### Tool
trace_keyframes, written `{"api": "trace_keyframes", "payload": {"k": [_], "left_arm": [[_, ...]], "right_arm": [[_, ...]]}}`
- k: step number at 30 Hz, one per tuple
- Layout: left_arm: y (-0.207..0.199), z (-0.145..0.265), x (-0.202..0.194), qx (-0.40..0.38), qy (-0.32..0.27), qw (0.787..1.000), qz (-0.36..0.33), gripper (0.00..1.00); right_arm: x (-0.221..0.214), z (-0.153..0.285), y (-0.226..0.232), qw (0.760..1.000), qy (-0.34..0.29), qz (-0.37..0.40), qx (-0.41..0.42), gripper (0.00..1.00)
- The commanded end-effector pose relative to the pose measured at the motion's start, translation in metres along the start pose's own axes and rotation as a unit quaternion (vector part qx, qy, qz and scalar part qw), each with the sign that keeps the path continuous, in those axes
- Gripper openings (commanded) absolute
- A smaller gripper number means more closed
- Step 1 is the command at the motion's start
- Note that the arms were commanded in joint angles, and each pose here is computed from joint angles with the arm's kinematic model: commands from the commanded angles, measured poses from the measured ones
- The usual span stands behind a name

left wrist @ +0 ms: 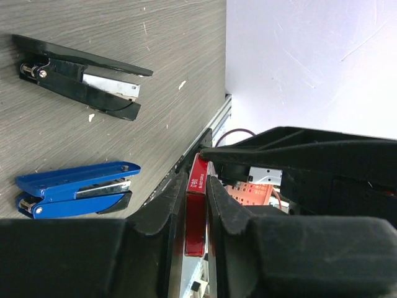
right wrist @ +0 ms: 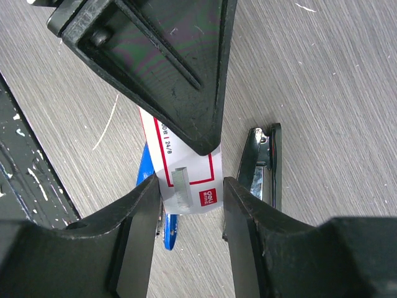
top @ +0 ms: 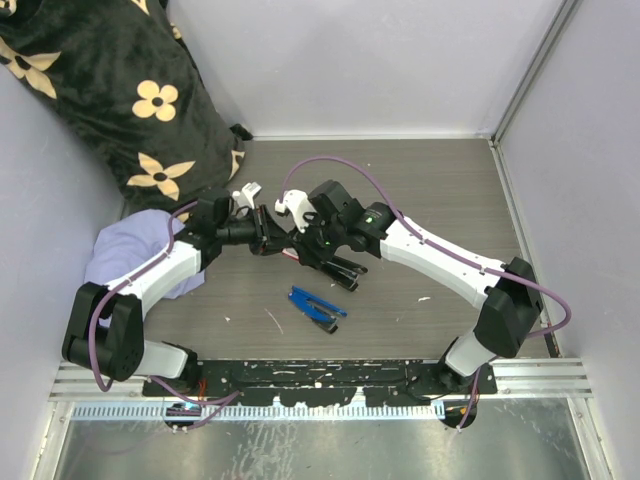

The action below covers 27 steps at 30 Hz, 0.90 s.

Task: Load the staples into the stapler
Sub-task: Pick up the staple box from the center of the board.

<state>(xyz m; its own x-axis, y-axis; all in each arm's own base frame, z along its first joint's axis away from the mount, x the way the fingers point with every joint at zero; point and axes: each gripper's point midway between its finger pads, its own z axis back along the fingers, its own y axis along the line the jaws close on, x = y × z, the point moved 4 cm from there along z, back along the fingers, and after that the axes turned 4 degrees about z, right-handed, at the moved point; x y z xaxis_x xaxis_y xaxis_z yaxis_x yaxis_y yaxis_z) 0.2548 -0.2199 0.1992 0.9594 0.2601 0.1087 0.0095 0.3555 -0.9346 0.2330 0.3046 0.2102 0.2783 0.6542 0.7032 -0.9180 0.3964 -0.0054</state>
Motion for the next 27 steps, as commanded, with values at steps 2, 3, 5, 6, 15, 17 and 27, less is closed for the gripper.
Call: {"api": "trace_keyframes", "payload": {"k": [2,3,5,6,15,17,27], "left_arm": [[-0.011,0.003,-0.002,-0.027,-0.001,0.999,-0.022,0.18],[-0.011,0.004,-0.002,-0.027,-0.002,0.999,-0.021,0.18],[-0.011,0.004,-0.002,-0.027,-0.006,0.999,-0.021,0.18],[-0.011,0.004,-0.002,-0.027,-0.008,0.999,-0.021,0.18],[-0.015,0.010,0.004,-0.037,-0.049,0.998,-0.016,0.18],[-0.018,0.014,0.008,-0.045,-0.067,0.997,-0.011,0.18],[-0.055,0.044,0.011,-0.088,-0.159,0.983,-0.038,0.21]], "right_arm": [[0.029,0.012,-0.003,0.999,-0.051,0.012,-0.013,0.58],[0.029,0.012,-0.003,0.998,-0.053,0.011,-0.014,0.66],[0.033,0.017,-0.003,0.998,-0.067,0.005,-0.019,0.75],[0.035,0.021,-0.003,0.997,-0.077,0.000,-0.023,0.78],[0.048,0.083,-0.032,0.967,-0.205,-0.140,-0.056,0.93],[0.044,0.093,-0.036,0.949,-0.239,-0.203,-0.029,0.90],[0.036,0.122,0.001,0.757,-0.411,-0.468,0.197,0.70]]}}
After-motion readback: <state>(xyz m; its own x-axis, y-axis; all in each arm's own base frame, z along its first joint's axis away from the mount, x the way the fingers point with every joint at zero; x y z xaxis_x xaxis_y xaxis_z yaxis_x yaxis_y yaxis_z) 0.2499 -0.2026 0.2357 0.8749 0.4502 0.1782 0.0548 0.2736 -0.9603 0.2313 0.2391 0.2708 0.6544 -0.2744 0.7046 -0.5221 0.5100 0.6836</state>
